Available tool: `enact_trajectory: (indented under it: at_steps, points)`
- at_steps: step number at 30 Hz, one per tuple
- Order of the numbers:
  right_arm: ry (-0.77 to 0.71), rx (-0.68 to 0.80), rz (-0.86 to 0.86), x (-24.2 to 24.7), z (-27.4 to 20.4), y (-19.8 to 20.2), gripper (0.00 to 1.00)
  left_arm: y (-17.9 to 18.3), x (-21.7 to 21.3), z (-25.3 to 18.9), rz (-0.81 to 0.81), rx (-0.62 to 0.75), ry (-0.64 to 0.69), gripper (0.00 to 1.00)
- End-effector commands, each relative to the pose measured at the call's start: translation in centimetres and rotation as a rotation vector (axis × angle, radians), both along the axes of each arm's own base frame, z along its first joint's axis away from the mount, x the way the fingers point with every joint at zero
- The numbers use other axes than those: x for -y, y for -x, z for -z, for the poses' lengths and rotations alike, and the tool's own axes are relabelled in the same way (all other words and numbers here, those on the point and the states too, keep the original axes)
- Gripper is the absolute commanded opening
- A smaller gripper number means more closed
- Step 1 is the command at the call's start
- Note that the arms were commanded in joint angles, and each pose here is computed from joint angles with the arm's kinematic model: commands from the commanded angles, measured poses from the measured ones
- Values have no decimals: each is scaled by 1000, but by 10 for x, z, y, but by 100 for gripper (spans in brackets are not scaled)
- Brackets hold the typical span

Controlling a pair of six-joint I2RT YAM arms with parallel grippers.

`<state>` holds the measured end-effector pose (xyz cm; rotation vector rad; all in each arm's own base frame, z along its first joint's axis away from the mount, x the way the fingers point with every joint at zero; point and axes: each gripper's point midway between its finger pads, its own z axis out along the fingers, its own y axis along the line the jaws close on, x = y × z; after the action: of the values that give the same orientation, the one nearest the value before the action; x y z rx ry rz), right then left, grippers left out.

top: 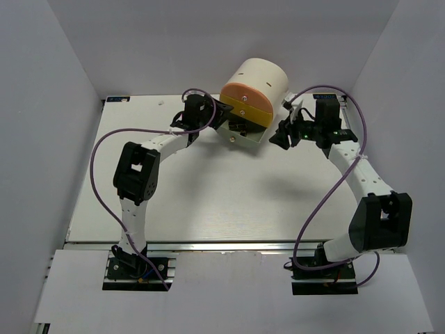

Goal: Organize the makeup

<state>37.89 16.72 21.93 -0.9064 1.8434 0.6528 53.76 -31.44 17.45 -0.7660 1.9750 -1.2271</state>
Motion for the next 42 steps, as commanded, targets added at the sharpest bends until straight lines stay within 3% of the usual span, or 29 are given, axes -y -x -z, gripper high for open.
enact_trajectory:
  at_steps: [1, 3, 5, 6, 8, 11, 16, 21, 24, 27, 28, 30, 31, 34, 37, 42]
  points:
    - [-1, 128, -270, -27, -19, 19, 53, 4, -1, -55, 14, 114, -12, 62]
    - [73, 196, -410, -47, -7, 33, 44, 7, -12, -68, 8, 141, -66, 58]
    - [171, 234, -478, -71, 6, 40, 29, 12, -29, -85, 3, 202, -157, 41]
    - [214, 230, -507, -78, 20, 41, 16, 17, -40, -82, 9, 207, -225, 33]
    - [289, 234, -512, -96, 32, 38, 0, 33, -71, -80, -12, 189, -294, 11]
    - [371, 163, -439, -112, 57, 23, 0, 51, -118, -73, -63, 156, -342, 6]
    - [511, 134, -264, -123, 102, -14, 0, 105, -183, -60, -166, 123, -419, 8]
    - [617, 174, -153, -128, 141, -39, 0, 138, -205, -47, -222, 83, -451, 11]
    - [711, 287, -31, -119, 155, -66, 0, 149, -208, -42, -243, 74, -427, 11]
    - [782, 350, 69, -110, 158, -92, 15, 155, -211, -38, -265, 69, -413, 13]
    - [783, 367, 86, -109, 156, -97, 26, 158, -213, -35, -272, 61, -414, 13]
    - [790, 377, 88, -108, 156, -102, 40, 160, -215, -34, -277, 60, -419, 14]
    - [794, 379, 93, -107, 157, -103, 55, 161, -215, -33, -278, 55, -423, 16]
    - [795, 387, 102, -107, 156, -108, 76, 161, -217, -32, -284, 51, -427, 17]
    - [797, 380, 110, -105, 157, -112, 85, 161, -217, -28, -281, 43, -426, 18]
    - [783, 328, 106, -100, 161, -116, 88, 161, -215, -24, -277, 34, -419, 19]
